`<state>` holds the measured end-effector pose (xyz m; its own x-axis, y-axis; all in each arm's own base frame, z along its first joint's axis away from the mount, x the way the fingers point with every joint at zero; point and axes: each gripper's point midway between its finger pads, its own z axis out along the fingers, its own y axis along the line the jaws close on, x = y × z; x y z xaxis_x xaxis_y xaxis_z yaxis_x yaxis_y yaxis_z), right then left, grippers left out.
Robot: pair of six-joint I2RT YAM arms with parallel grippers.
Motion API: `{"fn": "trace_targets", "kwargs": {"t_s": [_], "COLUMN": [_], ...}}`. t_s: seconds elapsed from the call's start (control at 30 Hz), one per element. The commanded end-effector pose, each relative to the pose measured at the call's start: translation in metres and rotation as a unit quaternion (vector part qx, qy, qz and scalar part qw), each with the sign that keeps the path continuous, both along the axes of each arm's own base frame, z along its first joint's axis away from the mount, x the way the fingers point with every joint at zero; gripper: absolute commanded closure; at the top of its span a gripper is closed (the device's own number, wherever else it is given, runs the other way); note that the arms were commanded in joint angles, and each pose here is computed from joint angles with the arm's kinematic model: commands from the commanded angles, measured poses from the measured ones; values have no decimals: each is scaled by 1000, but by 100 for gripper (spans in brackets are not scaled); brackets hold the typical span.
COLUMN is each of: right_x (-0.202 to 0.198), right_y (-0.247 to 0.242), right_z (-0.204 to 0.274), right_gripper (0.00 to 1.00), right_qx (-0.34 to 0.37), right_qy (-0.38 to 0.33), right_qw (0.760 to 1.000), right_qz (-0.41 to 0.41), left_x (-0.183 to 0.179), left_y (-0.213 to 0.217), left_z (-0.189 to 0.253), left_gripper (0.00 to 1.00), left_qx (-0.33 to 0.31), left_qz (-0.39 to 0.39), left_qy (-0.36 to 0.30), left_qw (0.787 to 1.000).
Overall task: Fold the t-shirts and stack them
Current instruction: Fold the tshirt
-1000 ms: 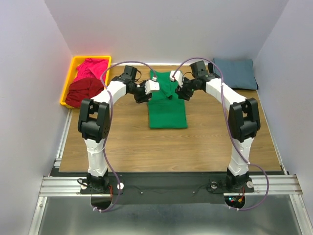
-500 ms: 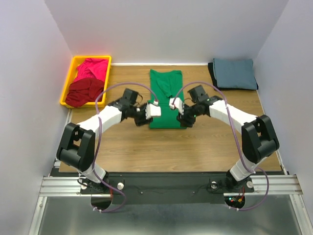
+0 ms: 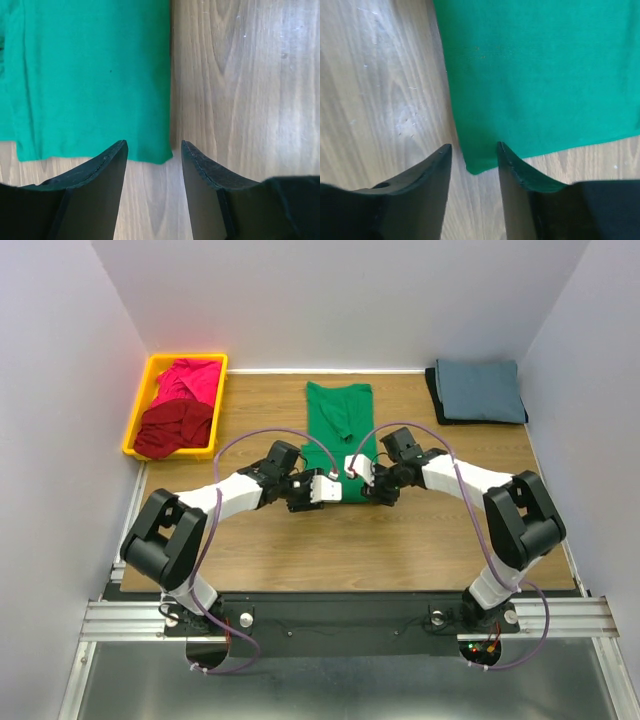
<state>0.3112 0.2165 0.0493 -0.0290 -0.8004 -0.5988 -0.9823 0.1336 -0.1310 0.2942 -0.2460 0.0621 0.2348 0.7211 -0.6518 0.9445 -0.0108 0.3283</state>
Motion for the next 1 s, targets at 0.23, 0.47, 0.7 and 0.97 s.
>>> {"fn": "trace_targets", "kwargs": {"t_s": [0.23, 0.47, 0.7, 0.97], "right_x": [-9, -3, -28, -124], "right_y": [-2, -5, -6, 0], "right_z": [-21, -26, 26, 86], "right_gripper": [53, 88, 99, 100], "right_qx": [-20, -33, -9, 33], "right_qy": [-13, -21, -4, 55], "right_qw": [999, 999, 1000, 997], "right_qz": [25, 6, -2, 44], "left_x": [-4, 2, -35, -125], "left_y": [-2, -5, -1, 0], "left_z": [-25, -26, 13, 65], "left_gripper": [47, 89, 100, 100], "left_qx": [30, 37, 21, -30], "left_qz": [-32, -18, -45, -109], "left_qy": [-3, 9, 46, 93], "left_qw": [999, 999, 998, 989]}}
